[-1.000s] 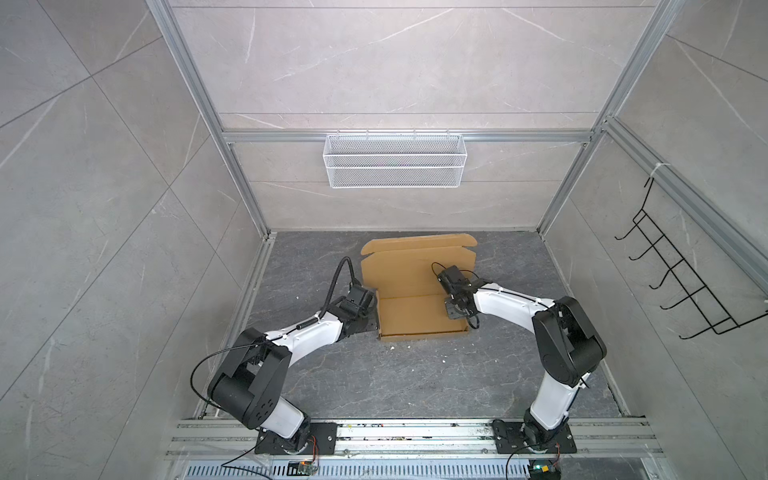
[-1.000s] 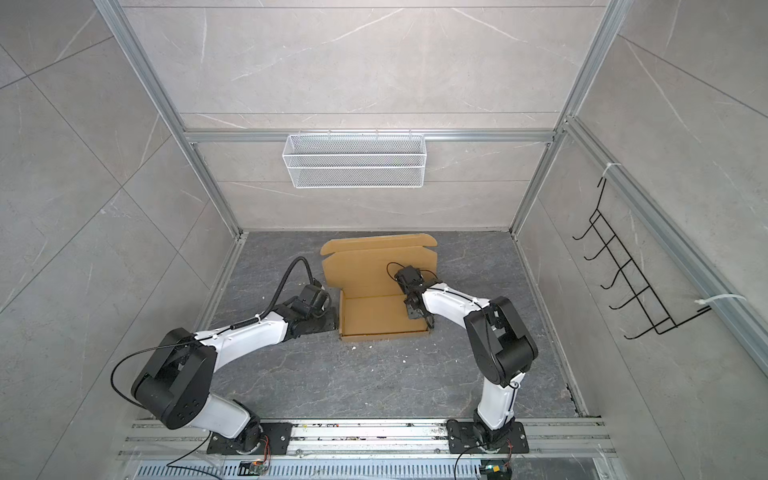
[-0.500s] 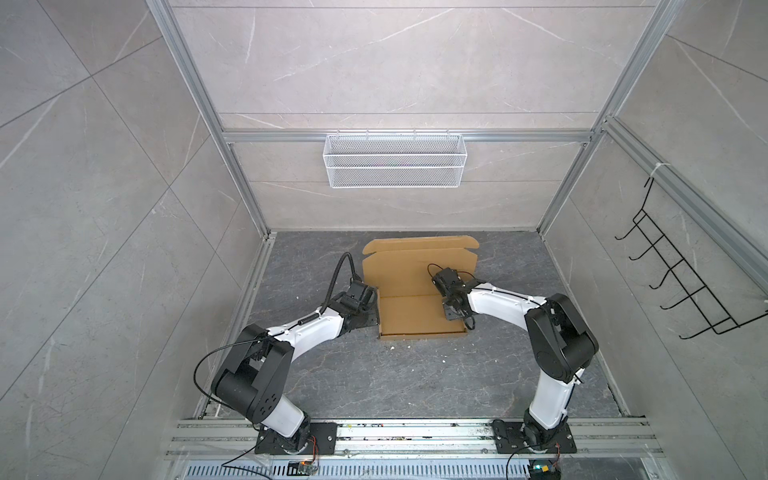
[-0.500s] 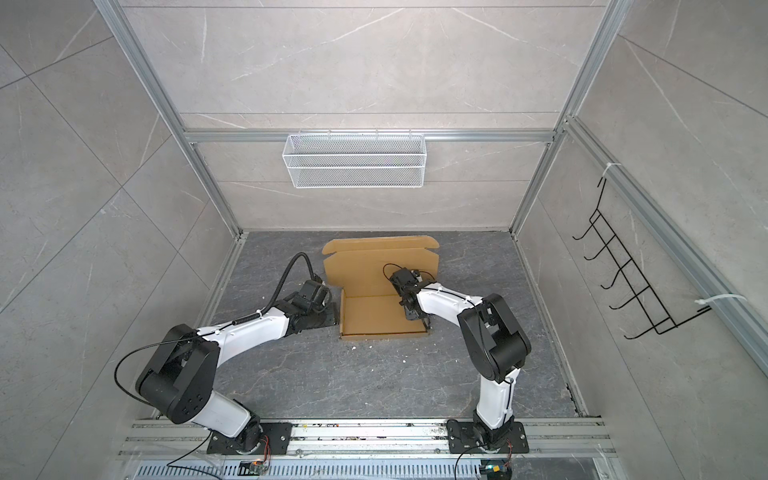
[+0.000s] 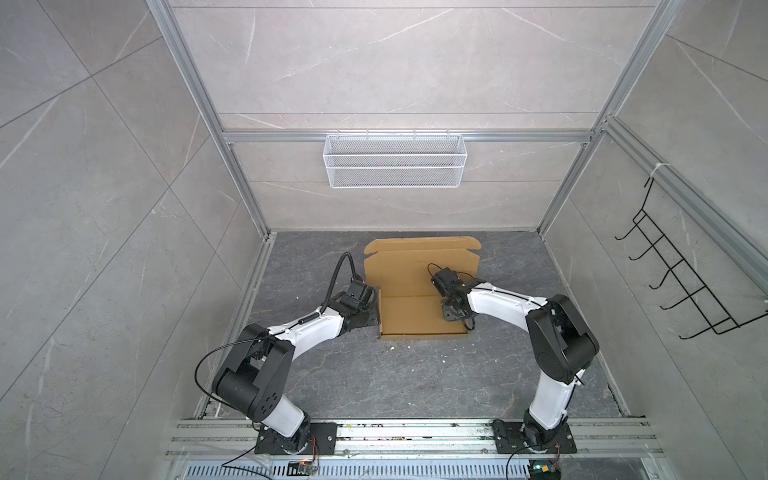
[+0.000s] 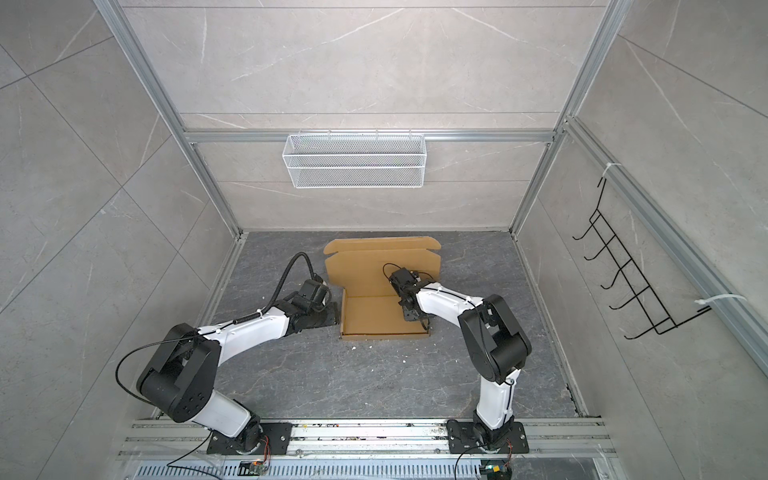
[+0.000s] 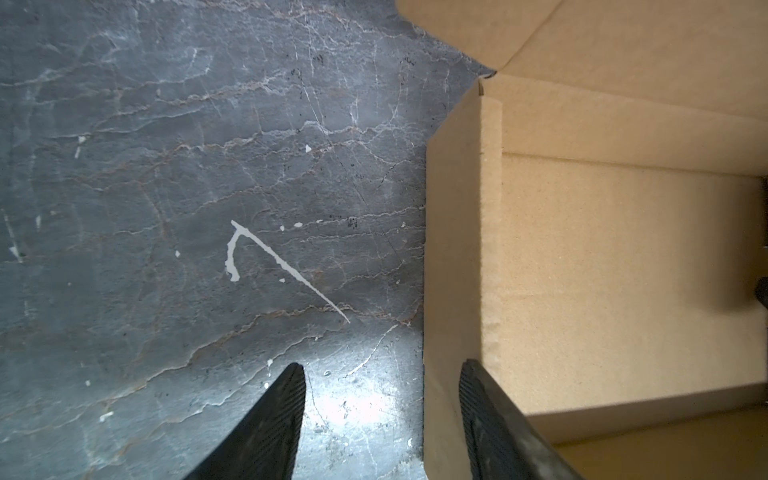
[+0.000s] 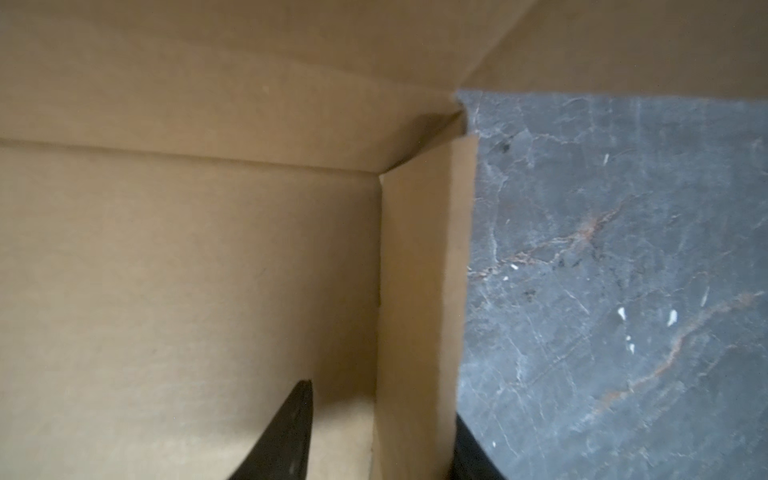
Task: Fold the paper box
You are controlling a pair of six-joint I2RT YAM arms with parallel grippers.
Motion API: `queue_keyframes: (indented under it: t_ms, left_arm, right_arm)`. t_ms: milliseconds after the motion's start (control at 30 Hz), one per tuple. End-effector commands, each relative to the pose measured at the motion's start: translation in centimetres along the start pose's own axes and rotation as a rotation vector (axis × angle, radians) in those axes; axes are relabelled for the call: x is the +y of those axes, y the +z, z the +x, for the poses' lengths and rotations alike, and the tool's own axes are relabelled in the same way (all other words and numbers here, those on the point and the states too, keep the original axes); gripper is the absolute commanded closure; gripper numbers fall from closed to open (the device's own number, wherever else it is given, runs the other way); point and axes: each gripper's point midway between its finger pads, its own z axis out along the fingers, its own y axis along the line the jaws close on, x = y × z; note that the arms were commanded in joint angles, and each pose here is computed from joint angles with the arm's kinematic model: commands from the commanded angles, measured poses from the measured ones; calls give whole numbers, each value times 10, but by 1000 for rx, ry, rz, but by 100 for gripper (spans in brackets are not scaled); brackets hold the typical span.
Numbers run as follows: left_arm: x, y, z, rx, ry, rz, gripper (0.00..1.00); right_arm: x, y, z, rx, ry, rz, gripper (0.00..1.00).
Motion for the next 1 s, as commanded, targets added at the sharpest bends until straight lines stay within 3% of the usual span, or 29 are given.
queue_keyframes:
  t_ms: [0,133,667,967]
  left_arm:
    - [-25,-18,-26,-77,16,96,37]
    - [-27,-22,-29,-91,22,103,36]
    - [-39,-23,-33,-77,46,144,33]
    - [-48,-13,-34,-61,79,178,31]
  right_arm:
    - [2,-19,-3,-18,48,-71,52]
    - [-1,-23,-3,-16,84,-112,49]
    - [-29,-13,5,19,105,-16,44]
    - [-39,-5,10,31,88,35,55]
